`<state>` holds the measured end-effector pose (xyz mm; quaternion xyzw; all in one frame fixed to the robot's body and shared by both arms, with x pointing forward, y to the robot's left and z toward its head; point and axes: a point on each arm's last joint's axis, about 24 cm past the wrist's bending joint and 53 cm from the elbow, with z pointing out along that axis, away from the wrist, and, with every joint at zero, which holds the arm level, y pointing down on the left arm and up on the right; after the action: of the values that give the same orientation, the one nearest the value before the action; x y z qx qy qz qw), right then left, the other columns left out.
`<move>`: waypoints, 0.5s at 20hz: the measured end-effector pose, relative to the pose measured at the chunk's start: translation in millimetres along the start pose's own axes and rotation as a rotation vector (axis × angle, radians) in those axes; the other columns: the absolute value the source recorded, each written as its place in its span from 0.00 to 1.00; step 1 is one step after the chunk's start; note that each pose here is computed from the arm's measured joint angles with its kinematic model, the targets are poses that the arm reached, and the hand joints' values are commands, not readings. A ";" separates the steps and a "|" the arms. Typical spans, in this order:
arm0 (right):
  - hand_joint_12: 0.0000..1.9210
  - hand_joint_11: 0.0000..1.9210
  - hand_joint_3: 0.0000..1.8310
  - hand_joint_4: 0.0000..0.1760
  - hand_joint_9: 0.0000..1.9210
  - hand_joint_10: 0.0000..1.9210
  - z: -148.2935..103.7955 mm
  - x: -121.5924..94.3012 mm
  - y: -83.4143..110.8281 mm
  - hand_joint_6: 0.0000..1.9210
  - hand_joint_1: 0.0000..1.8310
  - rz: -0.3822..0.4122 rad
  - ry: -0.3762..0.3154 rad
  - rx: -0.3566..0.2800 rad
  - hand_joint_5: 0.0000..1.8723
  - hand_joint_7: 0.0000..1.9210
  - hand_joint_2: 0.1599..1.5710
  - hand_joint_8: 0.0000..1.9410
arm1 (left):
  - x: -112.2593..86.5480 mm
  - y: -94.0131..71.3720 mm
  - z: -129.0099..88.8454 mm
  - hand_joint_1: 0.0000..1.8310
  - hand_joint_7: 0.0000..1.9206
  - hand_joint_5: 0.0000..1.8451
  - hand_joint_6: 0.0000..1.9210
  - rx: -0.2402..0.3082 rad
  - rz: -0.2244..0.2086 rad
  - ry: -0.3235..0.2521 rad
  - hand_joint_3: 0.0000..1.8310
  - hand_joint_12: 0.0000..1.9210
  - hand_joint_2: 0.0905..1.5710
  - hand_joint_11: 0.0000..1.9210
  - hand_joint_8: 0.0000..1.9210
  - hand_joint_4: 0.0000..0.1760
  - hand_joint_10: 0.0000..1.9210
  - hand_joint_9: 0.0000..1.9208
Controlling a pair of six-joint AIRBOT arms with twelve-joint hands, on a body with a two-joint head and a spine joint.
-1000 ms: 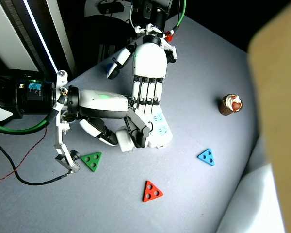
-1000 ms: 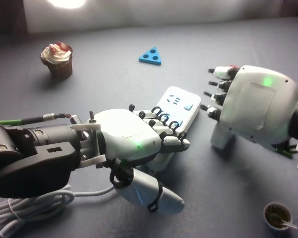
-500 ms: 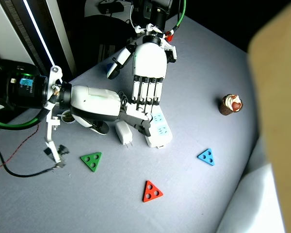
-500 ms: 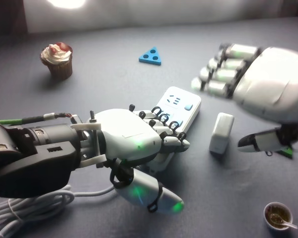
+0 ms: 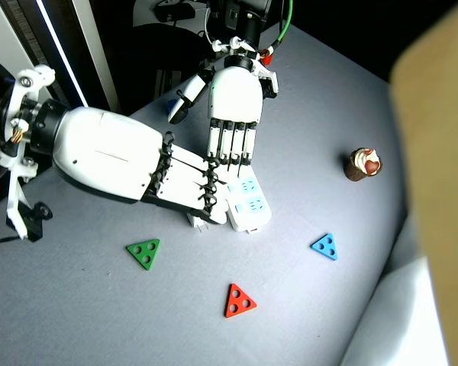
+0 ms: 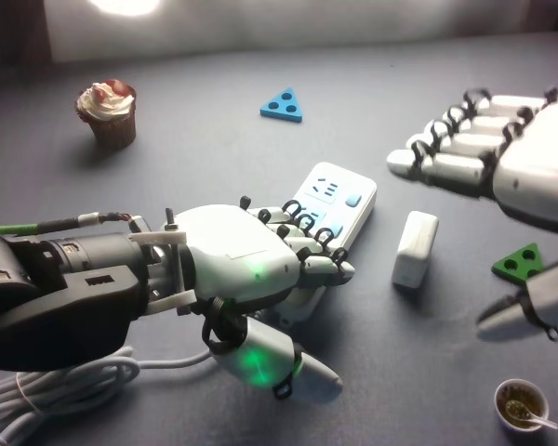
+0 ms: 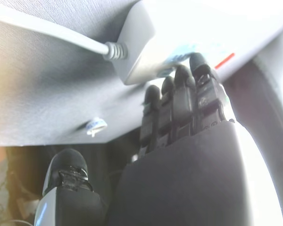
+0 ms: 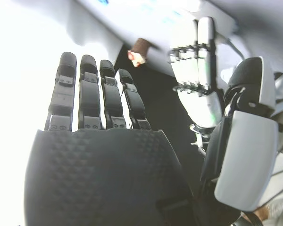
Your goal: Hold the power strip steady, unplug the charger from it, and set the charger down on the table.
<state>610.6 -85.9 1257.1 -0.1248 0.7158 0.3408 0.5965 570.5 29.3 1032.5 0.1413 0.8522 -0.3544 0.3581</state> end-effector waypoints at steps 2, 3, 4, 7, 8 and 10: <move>0.14 0.00 0.00 0.00 0.03 0.00 -9.3 2.1 -3.7 0.00 0.28 -0.010 0.018 0.012 0.00 0.02 0.50 0.00 | -4.9 -4.0 0.2 0.05 0.11 0.10 0.00 0.005 0.001 -0.005 0.00 0.19 0.63 0.01 0.00 0.00 0.00 0.10; 0.14 0.00 0.00 0.00 0.03 0.00 -14.2 1.3 -8.2 0.00 0.28 -0.012 0.022 0.024 0.00 0.02 0.50 0.00 | -7.7 -5.1 -0.6 0.05 0.10 0.10 0.00 0.005 0.003 -0.006 0.00 0.19 0.63 0.01 0.00 0.00 0.00 0.10; 0.13 0.00 0.00 0.00 0.03 0.00 -18.9 -0.2 -10.8 0.00 0.30 -0.014 0.027 0.032 0.00 0.02 0.50 0.00 | -9.1 -5.5 -2.7 0.04 0.10 0.10 0.00 -0.001 0.006 0.002 0.00 0.19 0.63 0.00 0.00 0.00 0.00 0.09; 0.16 0.00 0.00 0.00 0.04 0.00 -30.2 -4.3 -11.7 0.00 0.31 -0.042 0.020 0.042 0.01 0.03 0.50 0.00 | -25.8 -5.7 -7.8 0.05 0.10 0.09 0.00 -0.017 0.019 -0.006 0.00 0.19 0.63 0.00 0.00 0.00 0.00 0.09; 0.16 0.00 0.00 0.00 0.04 0.00 -30.0 -3.9 -10.0 0.00 0.31 -0.039 0.023 0.038 0.01 0.03 0.50 0.00 | -31.3 -8.2 -8.2 0.05 0.10 0.09 0.00 -0.013 0.020 -0.015 0.00 0.19 0.63 0.00 0.00 0.00 0.00 0.09; 0.18 0.00 0.00 0.00 0.05 0.00 -29.3 -5.8 -8.3 0.00 0.32 -0.015 0.018 0.035 0.02 0.04 0.49 0.00 | -43.5 -16.5 -11.8 0.05 0.10 0.09 0.00 -0.002 0.023 -0.033 0.00 0.19 0.63 0.00 0.00 0.00 0.00 0.09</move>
<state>594.4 -112.1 1261.4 -0.1229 0.7262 0.3225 0.5946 586.9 26.5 1077.5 0.1449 0.8448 -0.3517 0.3764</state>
